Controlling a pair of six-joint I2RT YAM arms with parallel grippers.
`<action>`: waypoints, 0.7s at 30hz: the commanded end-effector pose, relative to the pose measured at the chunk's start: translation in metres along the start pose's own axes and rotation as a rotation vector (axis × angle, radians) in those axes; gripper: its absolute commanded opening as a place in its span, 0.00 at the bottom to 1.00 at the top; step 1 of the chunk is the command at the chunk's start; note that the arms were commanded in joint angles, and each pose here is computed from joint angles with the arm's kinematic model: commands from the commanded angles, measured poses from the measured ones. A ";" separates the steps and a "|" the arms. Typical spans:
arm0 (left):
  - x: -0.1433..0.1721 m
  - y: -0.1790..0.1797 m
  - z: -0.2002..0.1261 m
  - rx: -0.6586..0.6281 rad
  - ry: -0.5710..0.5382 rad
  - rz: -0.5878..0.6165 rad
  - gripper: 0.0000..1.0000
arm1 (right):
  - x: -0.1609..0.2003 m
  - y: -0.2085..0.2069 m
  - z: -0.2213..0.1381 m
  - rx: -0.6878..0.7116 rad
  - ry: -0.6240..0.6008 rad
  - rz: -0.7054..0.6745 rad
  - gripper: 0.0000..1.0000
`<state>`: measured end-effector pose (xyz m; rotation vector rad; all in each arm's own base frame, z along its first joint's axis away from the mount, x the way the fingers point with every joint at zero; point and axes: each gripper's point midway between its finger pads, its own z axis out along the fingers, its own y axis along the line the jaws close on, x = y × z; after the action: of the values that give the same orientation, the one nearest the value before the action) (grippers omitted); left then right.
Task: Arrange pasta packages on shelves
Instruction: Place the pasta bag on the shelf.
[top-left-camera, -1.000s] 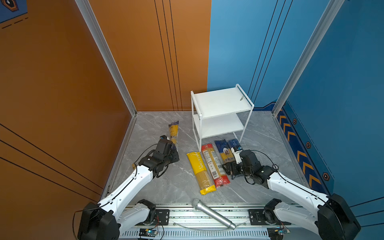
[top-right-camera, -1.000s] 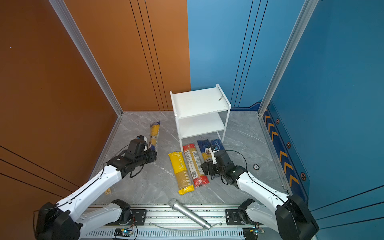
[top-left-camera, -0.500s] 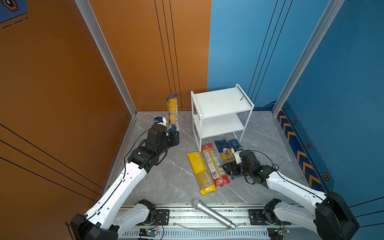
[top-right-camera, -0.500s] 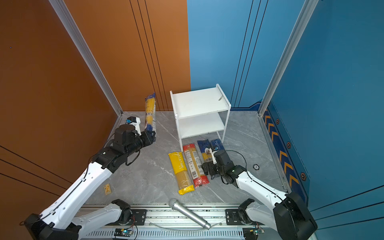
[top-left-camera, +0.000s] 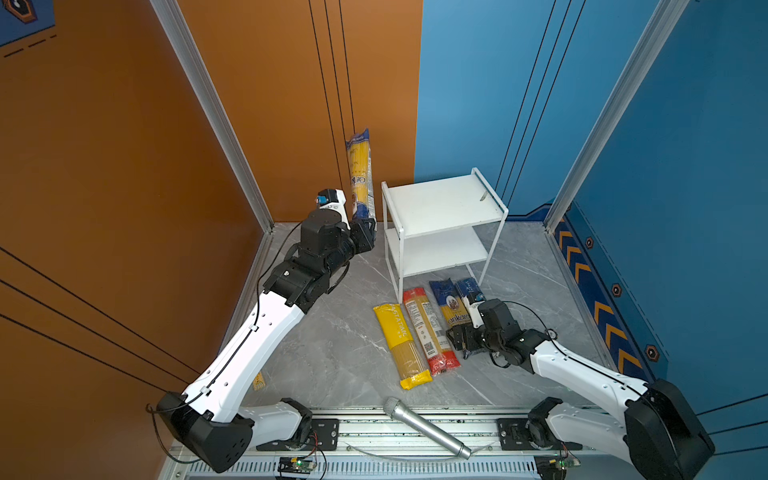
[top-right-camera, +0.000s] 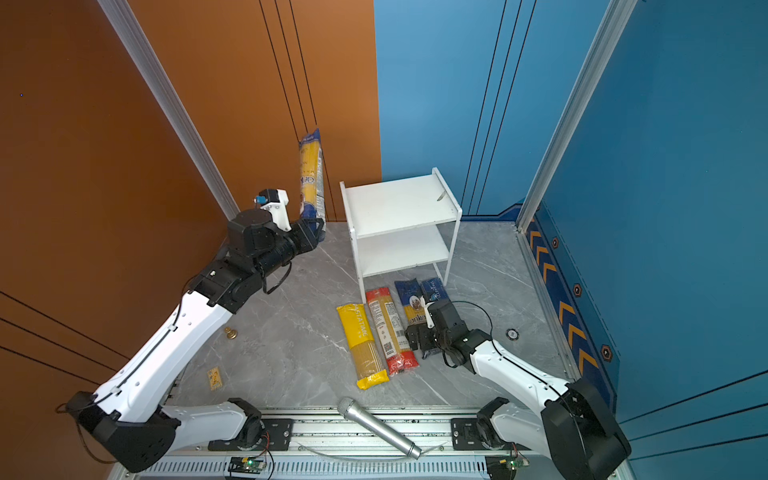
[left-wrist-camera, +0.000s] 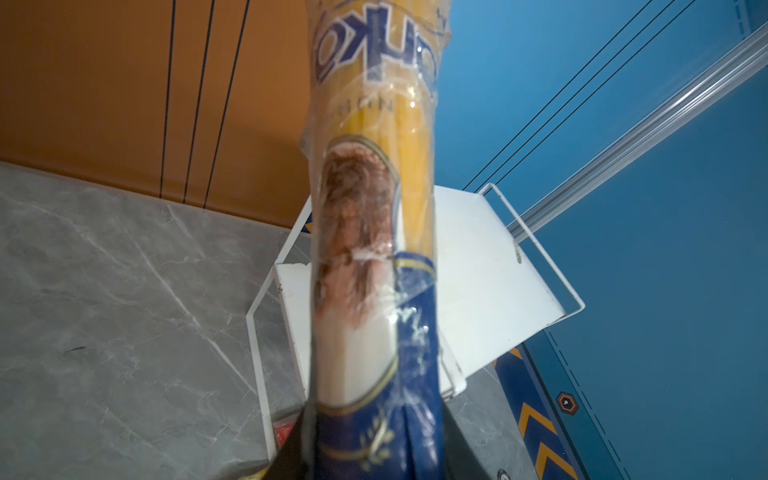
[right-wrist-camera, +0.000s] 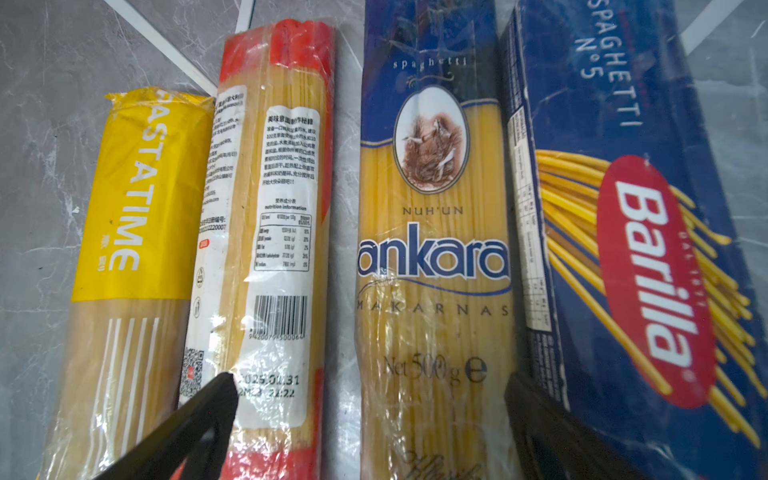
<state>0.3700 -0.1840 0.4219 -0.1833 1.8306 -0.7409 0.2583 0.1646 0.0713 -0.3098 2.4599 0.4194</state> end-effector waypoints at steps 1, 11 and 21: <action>-0.071 -0.065 -0.028 0.231 -0.243 -0.005 0.00 | -0.005 -0.004 0.000 0.024 0.008 -0.018 0.98; -0.075 -0.112 -0.020 0.394 -0.252 -0.074 0.00 | -0.004 -0.005 0.001 0.024 0.014 -0.017 0.98; -0.052 -0.149 0.009 0.452 -0.188 -0.096 0.00 | -0.004 -0.005 -0.001 0.021 0.007 -0.014 0.98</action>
<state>0.3837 -0.2868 0.4548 -0.0771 1.7399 -1.0268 0.2585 0.1625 0.0655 -0.3118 2.4785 0.4059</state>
